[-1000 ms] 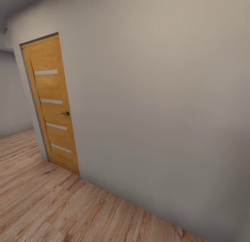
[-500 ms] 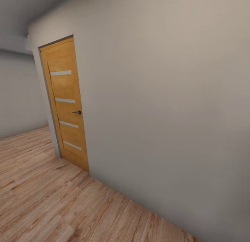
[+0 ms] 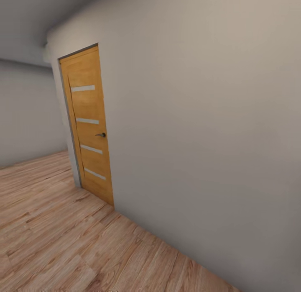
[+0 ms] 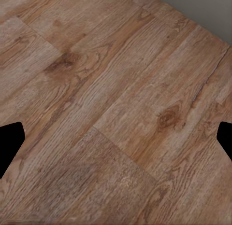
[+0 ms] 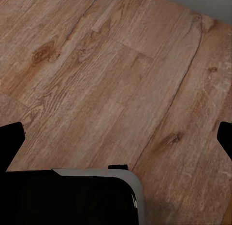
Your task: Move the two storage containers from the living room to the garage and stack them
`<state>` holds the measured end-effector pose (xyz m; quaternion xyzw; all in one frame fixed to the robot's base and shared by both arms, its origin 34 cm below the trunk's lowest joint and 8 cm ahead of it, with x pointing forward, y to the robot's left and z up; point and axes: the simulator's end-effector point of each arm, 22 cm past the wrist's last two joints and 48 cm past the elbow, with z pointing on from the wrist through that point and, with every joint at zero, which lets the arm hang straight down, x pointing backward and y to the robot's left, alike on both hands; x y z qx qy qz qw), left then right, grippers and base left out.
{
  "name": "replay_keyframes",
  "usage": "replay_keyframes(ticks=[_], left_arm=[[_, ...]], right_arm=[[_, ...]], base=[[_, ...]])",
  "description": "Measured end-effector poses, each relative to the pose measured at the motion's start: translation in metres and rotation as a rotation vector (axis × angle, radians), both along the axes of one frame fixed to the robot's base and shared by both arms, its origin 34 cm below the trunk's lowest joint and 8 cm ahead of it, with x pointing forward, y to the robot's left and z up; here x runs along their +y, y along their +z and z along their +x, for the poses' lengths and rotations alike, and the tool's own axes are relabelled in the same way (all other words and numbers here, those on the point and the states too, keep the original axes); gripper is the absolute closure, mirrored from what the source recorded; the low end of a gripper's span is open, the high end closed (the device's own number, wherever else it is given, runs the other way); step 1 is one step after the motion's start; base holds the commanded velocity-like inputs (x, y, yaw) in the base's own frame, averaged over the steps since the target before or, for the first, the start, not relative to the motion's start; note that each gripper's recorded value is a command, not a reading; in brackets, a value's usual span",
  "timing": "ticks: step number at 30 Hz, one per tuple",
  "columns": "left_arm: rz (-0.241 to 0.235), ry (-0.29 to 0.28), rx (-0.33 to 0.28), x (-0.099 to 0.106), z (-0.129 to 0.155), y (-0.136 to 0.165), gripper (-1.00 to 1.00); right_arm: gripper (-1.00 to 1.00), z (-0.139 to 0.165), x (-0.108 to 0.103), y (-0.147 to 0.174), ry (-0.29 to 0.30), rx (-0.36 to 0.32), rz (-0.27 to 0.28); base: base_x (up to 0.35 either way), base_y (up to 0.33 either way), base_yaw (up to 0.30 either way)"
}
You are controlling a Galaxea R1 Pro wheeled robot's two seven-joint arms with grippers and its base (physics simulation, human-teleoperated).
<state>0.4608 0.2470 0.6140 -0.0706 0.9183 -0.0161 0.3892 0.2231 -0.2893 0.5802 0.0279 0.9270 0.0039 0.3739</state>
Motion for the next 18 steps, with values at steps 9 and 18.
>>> replay_keyframes(ticks=[9,18], left_arm=[[0.0,0.0,0.0,-0.0003,0.0001,0.0001,-1.0],[0.002,0.002,0.001,0.0011,-0.0003,0.0002,-1.0]], right_arm=[[-1.0,0.0,0.0,0.0,0.0,0.0,0.0],[-1.0,-0.0002,-0.0002,0.0002,-0.001,-0.001,0.0]], base=[[0.006,0.0,0.24],[0.291,0.0,0.009]])
